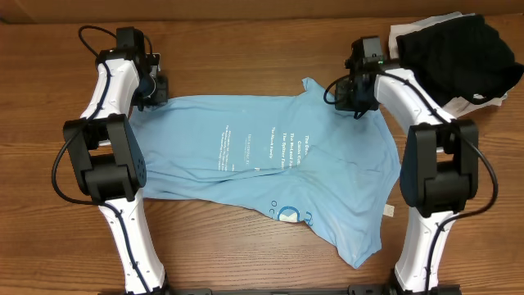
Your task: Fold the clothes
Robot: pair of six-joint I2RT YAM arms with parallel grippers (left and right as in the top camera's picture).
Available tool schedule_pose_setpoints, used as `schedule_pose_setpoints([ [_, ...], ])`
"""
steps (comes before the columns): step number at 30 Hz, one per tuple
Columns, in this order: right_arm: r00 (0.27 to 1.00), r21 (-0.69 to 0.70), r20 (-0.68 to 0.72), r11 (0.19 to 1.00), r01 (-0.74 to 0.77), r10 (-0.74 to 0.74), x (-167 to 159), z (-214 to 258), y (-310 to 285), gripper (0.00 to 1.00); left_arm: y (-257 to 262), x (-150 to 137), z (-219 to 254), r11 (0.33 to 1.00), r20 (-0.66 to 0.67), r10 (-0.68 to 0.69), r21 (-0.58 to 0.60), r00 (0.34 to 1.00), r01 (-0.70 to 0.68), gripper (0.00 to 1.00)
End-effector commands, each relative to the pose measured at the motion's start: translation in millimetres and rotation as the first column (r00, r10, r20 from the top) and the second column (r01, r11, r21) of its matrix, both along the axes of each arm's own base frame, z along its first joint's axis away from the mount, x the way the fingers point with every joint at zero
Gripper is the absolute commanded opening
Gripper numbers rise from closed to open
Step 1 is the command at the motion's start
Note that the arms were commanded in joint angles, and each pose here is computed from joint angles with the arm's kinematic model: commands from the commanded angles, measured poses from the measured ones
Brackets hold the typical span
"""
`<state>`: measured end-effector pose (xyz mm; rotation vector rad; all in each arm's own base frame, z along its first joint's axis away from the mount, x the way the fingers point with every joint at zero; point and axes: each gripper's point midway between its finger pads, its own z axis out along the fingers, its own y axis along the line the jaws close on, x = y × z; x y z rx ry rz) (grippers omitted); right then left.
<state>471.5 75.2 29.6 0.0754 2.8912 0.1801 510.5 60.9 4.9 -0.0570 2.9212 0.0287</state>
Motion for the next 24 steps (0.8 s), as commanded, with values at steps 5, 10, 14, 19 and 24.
schedule_pose_setpoints([
  [5, 0.992, 0.138, -0.081, 0.987, -0.087, 0.099, -51, 62, 60, 0.04, 4, -6, 2, 1.0, -0.019, 0.018, 0.009, 1.0, -0.017, 0.04],
  [10, 0.936, 0.089, -0.337, 0.993, -0.08, 0.105, -131, 22, 90, 0.04, 4, -7, 1, 1.0, -0.023, 0.018, 0.008, 1.0, -0.018, 0.04],
  [14, 0.878, 0.04, -0.464, 0.993, -0.109, 0.115, -184, -6, 102, 0.29, 4, -7, 1, 1.0, -0.021, 0.018, 0.009, 1.0, -0.017, 0.05],
  [19, 0.897, 0.019, -0.429, 0.994, -0.111, 0.108, -176, 0, 100, 0.44, 4, -5, 2, 1.0, -0.013, 0.017, 0.009, 1.0, -0.017, 0.04],
  [24, 0.962, 0.02, -0.267, 0.999, -0.048, 0.052, -127, 38, 79, 0.51, 5, -4, 2, 1.0, -0.007, 0.018, 0.01, 1.0, -0.017, 0.04],
])
